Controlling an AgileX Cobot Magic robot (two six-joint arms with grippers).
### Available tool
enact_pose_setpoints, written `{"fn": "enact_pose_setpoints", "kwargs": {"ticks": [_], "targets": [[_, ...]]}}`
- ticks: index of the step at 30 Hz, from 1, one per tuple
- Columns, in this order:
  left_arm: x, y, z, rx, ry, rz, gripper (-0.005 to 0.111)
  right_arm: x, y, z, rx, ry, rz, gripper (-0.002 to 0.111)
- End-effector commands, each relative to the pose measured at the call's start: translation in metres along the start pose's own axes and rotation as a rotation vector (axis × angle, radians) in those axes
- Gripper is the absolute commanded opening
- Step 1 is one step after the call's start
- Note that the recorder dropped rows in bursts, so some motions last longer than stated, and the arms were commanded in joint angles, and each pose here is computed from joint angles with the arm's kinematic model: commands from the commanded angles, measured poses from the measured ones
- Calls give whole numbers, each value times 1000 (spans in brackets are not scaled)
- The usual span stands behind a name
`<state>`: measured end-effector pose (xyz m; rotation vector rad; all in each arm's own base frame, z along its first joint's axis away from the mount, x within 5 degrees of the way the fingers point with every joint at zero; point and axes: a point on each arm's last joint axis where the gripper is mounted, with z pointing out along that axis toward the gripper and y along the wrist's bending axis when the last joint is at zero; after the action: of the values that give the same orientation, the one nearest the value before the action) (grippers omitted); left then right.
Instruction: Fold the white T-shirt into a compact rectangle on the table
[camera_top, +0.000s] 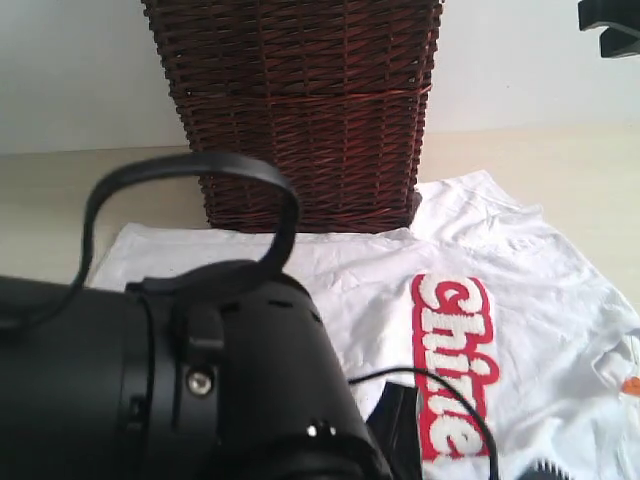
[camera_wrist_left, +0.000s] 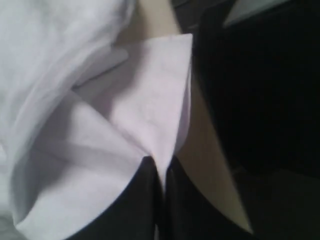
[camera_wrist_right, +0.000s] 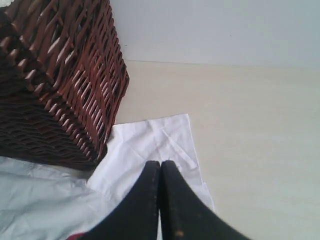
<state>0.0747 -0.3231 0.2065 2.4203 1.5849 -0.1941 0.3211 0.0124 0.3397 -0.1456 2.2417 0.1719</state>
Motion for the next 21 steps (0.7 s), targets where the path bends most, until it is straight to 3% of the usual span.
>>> {"fn": "enact_pose_setpoints", "kwargs": {"ticks": [1,7,12,21], "targets": [[-9,-27,-4,176,-36,5,0,2,0,1,-12,9,14,0],[-24,-44,-13,365,-221,51,0,3,1,1,-18,26,14,0],[-19,-38,-13,338,-188,45,0,22,10,22,-91,181,-48,0],[-16,-34,-12,324,-175,42,0,102,22,103,-185,584,-92,0]]}}
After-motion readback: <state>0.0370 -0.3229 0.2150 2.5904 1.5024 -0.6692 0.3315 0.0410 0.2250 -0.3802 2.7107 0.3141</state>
